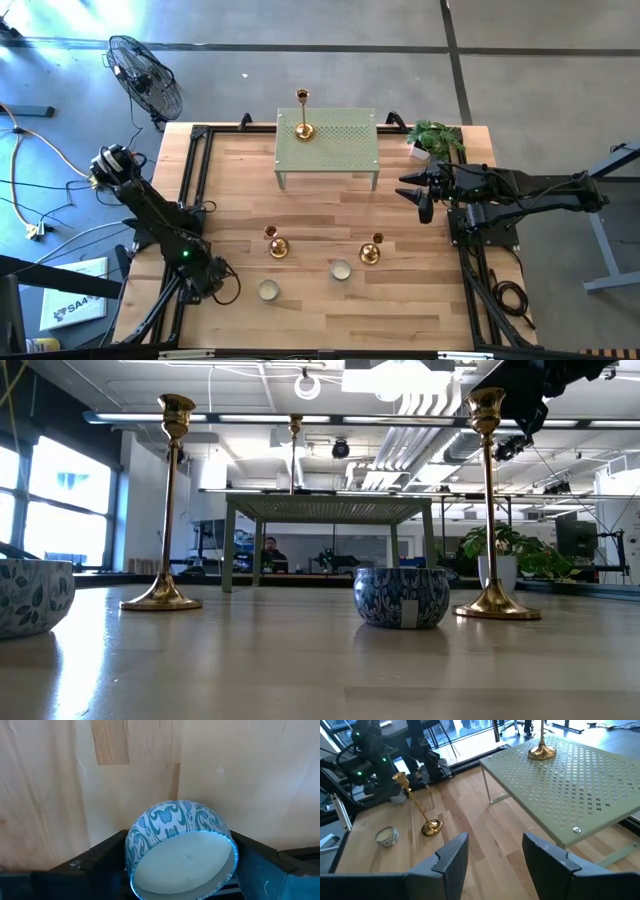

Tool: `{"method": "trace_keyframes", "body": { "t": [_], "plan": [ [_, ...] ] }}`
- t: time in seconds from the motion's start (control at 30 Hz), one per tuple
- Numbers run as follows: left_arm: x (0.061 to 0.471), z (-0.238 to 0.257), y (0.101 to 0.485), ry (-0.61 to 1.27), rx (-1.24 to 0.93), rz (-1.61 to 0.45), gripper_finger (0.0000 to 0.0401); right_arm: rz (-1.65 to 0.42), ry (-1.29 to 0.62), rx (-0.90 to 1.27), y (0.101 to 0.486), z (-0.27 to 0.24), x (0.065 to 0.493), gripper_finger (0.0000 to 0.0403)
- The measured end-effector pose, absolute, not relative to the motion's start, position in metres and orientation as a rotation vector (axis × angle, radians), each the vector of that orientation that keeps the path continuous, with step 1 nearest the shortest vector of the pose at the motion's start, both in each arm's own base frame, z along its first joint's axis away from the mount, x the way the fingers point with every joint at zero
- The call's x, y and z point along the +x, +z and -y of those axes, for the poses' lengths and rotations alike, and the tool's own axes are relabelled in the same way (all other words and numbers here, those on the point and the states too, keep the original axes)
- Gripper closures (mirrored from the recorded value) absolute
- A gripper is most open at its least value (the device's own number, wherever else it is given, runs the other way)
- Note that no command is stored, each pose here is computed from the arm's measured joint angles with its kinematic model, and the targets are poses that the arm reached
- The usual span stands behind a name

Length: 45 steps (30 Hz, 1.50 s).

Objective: Pick & Place candle stick holders
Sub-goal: Put the left blue scented candle on the shelf

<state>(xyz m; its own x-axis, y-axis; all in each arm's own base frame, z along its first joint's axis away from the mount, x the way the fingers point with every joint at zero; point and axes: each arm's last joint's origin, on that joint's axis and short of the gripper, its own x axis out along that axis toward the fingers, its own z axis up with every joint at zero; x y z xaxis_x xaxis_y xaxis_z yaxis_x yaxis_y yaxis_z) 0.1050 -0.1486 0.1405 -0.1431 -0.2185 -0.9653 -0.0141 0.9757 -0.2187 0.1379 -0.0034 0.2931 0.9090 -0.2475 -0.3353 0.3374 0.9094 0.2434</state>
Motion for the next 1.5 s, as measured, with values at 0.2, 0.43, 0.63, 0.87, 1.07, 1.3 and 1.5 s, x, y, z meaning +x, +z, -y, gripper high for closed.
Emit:
{"method": "trace_keyframes", "body": {
  "t": [0.2,0.43,0.63,0.87,1.07,1.3,1.5],
  "plan": [
    [0.105,0.148,0.141,-0.187,-0.174,-1.705,0.0111,-0.28,-0.304,0.308,0.295,0.003,0.139,0.0222],
    [0.104,0.147,0.146,-0.117,-0.249,-1.676,0.0107,-0.265,-0.309,0.309,0.296,0.004,0.139,0.0222],
    [0.101,0.14,0.159,-0.102,-0.324,-1.61,0.0106,-0.24,-0.304,0.308,0.299,0.004,0.14,0.0222],
    [0.094,0.129,0.177,-0.092,-0.394,-1.515,0.0105,-0.237,-0.303,0.314,0.299,0.004,0.14,0.0221],
    [0.094,0.119,0.192,-0.08,-0.437,-1.342,0.0105,-0.225,-0.302,0.32,0.3,0.004,0.14,0.0221],
    [0.114,0.102,0.21,-0.122,-0.372,-1.209,0.0105,-0.172,-0.292,0.327,0.305,0.004,0.141,0.0222],
    [0.139,0.078,0.23,-0.098,-0.286,-1.086,0.0105,-0.174,-0.298,0.369,0.304,0.003,0.143,0.0222]
  ]
}}
